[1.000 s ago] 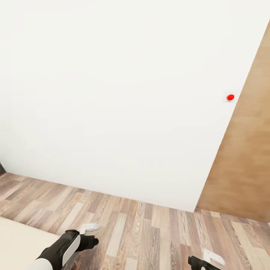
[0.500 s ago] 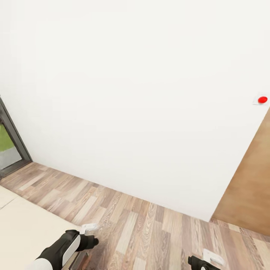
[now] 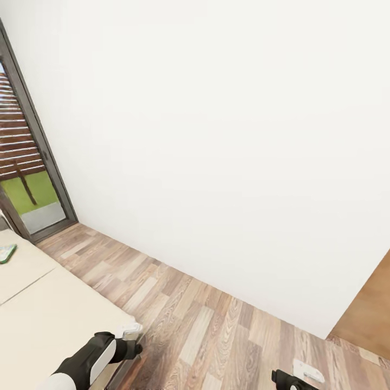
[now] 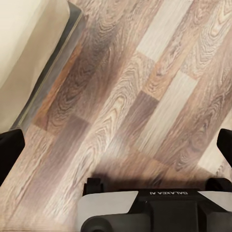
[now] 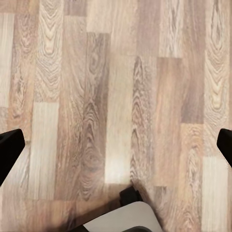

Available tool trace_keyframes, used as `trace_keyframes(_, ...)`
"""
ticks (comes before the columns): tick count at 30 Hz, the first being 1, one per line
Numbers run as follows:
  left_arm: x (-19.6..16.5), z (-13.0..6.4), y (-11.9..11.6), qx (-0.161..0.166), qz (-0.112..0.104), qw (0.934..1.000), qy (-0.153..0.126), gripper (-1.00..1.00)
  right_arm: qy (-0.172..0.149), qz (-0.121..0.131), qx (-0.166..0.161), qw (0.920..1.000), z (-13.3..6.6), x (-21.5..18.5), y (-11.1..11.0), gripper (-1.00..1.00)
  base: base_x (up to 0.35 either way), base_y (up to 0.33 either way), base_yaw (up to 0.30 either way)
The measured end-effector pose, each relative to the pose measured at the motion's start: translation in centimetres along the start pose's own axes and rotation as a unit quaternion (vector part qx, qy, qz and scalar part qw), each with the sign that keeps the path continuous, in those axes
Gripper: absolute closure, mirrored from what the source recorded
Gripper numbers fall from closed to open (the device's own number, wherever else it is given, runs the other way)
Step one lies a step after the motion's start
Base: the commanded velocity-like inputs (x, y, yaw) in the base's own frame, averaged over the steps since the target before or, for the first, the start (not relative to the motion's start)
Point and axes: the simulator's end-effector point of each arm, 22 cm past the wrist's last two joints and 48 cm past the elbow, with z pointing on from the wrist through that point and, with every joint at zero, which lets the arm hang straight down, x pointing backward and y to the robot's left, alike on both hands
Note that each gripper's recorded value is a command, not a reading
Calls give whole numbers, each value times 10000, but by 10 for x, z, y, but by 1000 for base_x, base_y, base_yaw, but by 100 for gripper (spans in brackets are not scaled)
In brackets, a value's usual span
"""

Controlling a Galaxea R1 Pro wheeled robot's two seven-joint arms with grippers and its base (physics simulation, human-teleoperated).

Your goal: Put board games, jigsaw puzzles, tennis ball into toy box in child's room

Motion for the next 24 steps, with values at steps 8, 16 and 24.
trace_keyframes(8,0,0,-1,5,0,10000,-4,-100,-1,0,-5,10000,0,0,0,-100,42,-293,293)
trace_keyframes(16,0,0,-1,8,0,10000,-5,-100,-1,6,-4,10000,0,0,0,-100,91,-301,280)
trace_keyframes(24,0,0,-1,8,0,10000,-5,-100,0,3,-4,10000,0,0,0,-100,95,-302,70)
